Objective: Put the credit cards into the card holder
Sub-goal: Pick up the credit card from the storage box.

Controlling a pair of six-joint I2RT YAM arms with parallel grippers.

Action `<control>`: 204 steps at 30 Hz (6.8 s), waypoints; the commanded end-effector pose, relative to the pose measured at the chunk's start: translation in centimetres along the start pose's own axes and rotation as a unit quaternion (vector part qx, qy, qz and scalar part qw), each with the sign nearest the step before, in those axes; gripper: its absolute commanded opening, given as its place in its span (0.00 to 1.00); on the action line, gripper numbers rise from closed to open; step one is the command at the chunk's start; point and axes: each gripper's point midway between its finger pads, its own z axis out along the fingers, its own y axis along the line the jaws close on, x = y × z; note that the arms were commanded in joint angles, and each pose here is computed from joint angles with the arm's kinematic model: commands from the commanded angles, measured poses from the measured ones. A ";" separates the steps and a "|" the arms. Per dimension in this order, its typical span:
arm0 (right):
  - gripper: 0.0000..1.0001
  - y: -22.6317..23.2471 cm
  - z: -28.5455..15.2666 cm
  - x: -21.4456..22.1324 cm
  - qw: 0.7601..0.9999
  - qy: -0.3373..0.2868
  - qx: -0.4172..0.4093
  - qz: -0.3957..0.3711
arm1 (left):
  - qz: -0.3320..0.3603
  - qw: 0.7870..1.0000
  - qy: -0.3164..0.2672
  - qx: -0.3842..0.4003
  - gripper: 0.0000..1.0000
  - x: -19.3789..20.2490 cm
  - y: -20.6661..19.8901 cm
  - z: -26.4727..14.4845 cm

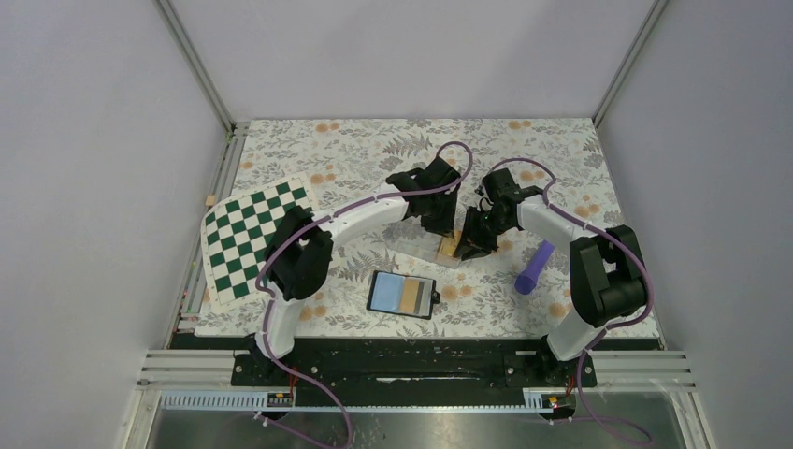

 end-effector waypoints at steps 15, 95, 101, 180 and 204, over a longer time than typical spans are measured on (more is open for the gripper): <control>0.31 0.7 -0.6 -0.2 1.000 -0.003 -0.015 -0.010 | -0.015 0.999 0.042 -0.026 0.24 1.4 1.4 1.6; 0.00 2.7 -2.9 -2.3 0.991 -0.033 0.078 -0.099 | -0.060 0.987 -0.012 0.145 0.31 -1.8 0.9 -2.6; 0.00 0.9 -0.4 -1.6 0.987 -0.003 0.124 -0.105 | -0.068 0.987 0.013 0.142 0.31 -0.9 1.5 -0.8; 0.69 11.1 -12.2 5.3 0.969 -0.087 -0.177 -0.148 | -0.067 0.961 -0.179 0.202 0.00 5.1 1.0 -18.8; 0.48 17.4 -9.4 11.0 0.893 0.031 -0.438 -0.099 | -0.157 0.880 -0.159 0.418 0.00 12.0 -1.0 -22.7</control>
